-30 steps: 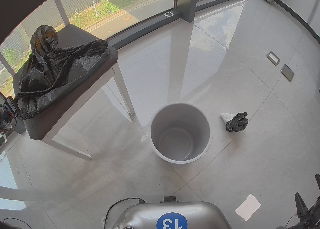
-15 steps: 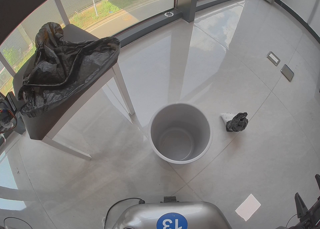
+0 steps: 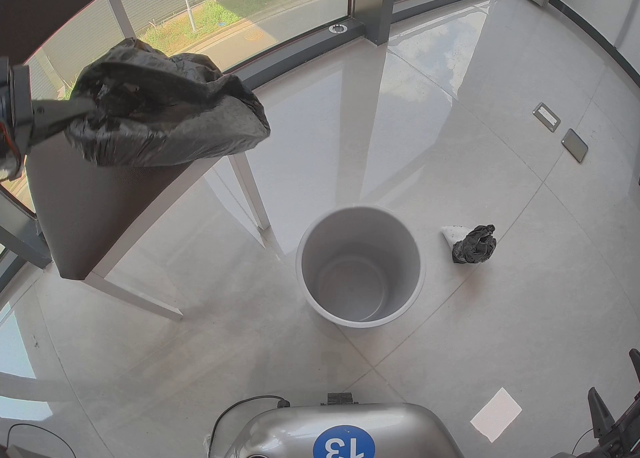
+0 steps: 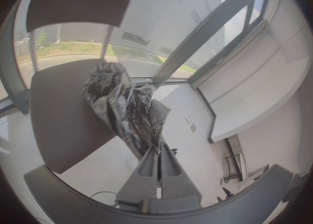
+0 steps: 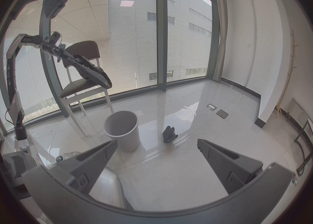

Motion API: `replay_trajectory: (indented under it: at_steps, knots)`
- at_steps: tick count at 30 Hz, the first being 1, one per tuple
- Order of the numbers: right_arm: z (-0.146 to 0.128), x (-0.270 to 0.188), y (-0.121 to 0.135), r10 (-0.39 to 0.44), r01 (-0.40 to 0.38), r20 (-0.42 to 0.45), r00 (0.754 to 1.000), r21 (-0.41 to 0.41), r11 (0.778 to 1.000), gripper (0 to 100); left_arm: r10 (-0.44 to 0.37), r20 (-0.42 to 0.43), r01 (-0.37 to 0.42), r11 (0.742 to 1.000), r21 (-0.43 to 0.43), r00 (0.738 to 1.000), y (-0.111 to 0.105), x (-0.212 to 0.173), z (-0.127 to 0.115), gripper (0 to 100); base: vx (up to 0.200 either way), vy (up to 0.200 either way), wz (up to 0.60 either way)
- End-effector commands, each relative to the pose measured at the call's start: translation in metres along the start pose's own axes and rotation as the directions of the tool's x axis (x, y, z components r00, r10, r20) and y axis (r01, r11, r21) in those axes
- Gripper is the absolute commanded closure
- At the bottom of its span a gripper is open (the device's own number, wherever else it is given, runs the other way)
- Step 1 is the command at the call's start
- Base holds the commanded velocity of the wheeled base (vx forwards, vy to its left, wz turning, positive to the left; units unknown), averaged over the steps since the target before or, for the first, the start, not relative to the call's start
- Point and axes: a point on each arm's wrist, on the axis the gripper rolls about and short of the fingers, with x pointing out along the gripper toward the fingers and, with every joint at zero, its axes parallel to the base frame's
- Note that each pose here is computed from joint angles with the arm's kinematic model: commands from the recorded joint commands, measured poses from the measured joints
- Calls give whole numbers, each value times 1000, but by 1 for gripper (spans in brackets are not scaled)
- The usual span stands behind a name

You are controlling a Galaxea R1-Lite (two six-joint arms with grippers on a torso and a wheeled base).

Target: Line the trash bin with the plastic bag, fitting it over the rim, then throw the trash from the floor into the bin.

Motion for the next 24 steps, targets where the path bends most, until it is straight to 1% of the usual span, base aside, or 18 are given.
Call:
replay_trajectory:
  at_steps: [1, 3, 4, 6, 7, 8, 9, 10, 11, 12, 13, 14, 16, 18, 19, 21, 22, 24]
  knots:
    - [-5, 0, 1, 11, -11, 1, 1000, -6, 1000, 0, -225, -145, 234, 971, 43, 963, -66, 41, 27, 100, 0, 0, 0]
    - [-5, 0, 1, 13, -13, 1, 1000, -4, 1000, 0, -255, -175, 268, 962, 54, 951, -83, 53, 25, 100, 0, 0, 0]
    - [-5, 0, 1, 13, -13, 1, 1000, -4, 1000, 0, -256, -178, 269, 961, 55, 950, -85, 55, 25, 100, 0, 0, 0]
    - [-5, 0, 1, 13, -13, 1, 1000, -3, 1000, 0, -286, -210, 304, 951, 59, 935, -97, 63, 18, 100, 0, 0, 0]
    - [2, -2, 0, 15, -15, 27, 1000, 3, 1000, 0, -300, -227, 321, 945, 61, 927, -101, 66, 14, 100, 0, 0, 0]
    - [16, -6, -1, 18, -21, 81, 997, 24, 999, 0, -307, -238, 330, 942, 61, 921, -104, 68, 11, 100, 0, 0, 0]
    - [46, -13, -3, 24, -37, 149, 989, 84, 996, 0, -311, -250, 336, 940, 61, 917, -106, 70, 9, 100, 0, 0, 0]
    - [69, -10, -5, 28, -46, 134, 991, 133, 990, 0, -313, -257, 339, 939, 61, 914, -108, 73, 7, 100, 0, 0, 0]
    - [69, -10, -5, 28, -46, 134, 991, 133, 990, 0, -313, -257, 339, 939, 61, 914, -108, 73, 7, 100, 0, 0, 0]
    - [111, 12, -9, 21, -37, 69, 997, 237, 971, 0, -325, -261, 352, 934, 63, 909, -112, 78, 5, 100, 0, 0, 0]
    - [114, 19, -10, 34, -43, 38, 999, 242, 969, 0, -331, -261, 358, 931, 62, 907, -114, 81, 4, 100, 0, 0, 0]
    - [110, 23, -9, 53, -55, 14, 998, 236, 970, 0, -336, -255, 363, 930, 64, 906, -116, 82, 3, 100, 0, 0, 0]
    - [96, 27, -8, 76, -65, -50, 996, 181, 981, 0, -347, -238, 373, 925, 69, 907, -120, 83, 3, 100, 0, 0, 0]
    - [83, 30, -8, 79, -65, -125, 989, 108, 992, 0, -351, -232, 376, 924, 70, 907, -121, 82, 4, 100, 0, 0, 0]
    - [81, 34, -8, 76, -60, -166, 983, 102, 993, 0, -356, -228, 380, 923, 69, 906, -122, 82, 4, 100, 0, 0, 0]
    - [82, 46, -8, 72, -37, -257, 964, 138, 990, 0, -366, -224, 389, 919, 66, 903, -124, 83, 4, 100, 0, 0, 0]
    - [82, 47, -8, 73, -35, -266, 961, 143, 989, 0, -368, -221, 390, 918, 66, 903, -124, 83, 5, 100, 0, 0, 0]
    - [84, 68, -8, 102, -13, -369, 924, 236, 972, 0, -385, -217, 407, 911, 64, 897, -128, 81, 5, 100, 0, 0, 0]
